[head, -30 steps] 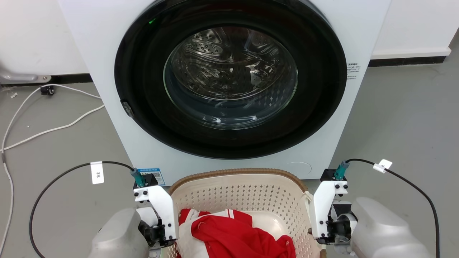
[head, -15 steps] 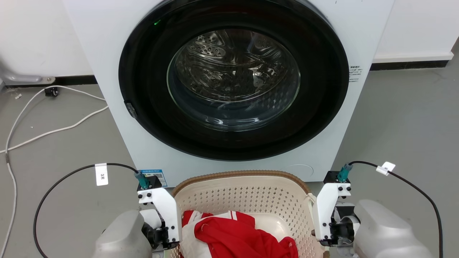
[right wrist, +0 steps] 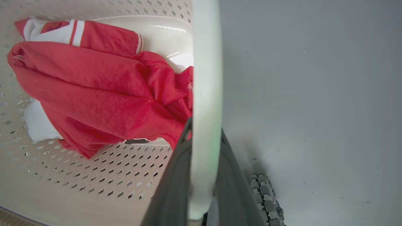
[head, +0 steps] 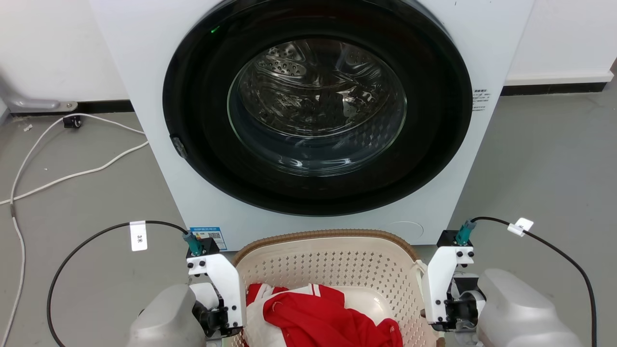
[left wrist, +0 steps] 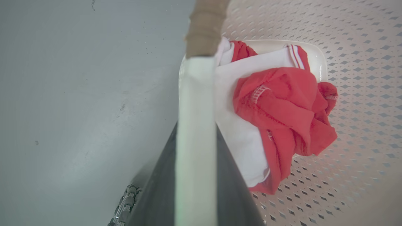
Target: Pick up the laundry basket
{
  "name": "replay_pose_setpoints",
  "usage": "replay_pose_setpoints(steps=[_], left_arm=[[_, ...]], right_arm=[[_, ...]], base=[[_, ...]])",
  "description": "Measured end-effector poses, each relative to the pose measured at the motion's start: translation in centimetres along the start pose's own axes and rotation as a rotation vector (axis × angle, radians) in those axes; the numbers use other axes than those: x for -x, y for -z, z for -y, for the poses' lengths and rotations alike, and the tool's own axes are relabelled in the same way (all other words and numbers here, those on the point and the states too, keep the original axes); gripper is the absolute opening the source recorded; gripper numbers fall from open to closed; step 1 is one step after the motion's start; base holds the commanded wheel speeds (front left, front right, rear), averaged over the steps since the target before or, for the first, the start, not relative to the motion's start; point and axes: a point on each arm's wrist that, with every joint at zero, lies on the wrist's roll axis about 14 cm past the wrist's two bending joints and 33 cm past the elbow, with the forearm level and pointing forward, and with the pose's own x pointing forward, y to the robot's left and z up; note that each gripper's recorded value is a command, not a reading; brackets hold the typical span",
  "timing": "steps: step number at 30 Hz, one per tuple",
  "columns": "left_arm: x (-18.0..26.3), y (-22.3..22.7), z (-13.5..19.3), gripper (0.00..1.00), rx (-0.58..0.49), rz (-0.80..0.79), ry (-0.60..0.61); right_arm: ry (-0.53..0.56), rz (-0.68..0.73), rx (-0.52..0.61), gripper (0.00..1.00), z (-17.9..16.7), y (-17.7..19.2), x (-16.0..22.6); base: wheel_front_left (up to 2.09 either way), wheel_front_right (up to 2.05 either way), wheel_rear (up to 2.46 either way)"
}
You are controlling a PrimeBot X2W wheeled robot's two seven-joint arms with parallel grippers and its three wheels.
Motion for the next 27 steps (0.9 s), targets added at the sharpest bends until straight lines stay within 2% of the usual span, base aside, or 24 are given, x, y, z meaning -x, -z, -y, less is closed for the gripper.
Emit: replay_pose_setpoints(steps=[27], left_arm=[[-0.43,0.38,-0.22,0.0,0.016,-0.004,0.001]], right_arm=[[0.004,-0.005,0.005,0.0,0.02,-0.15,-0.43]], base=[[0.0,0.0,0.0]])
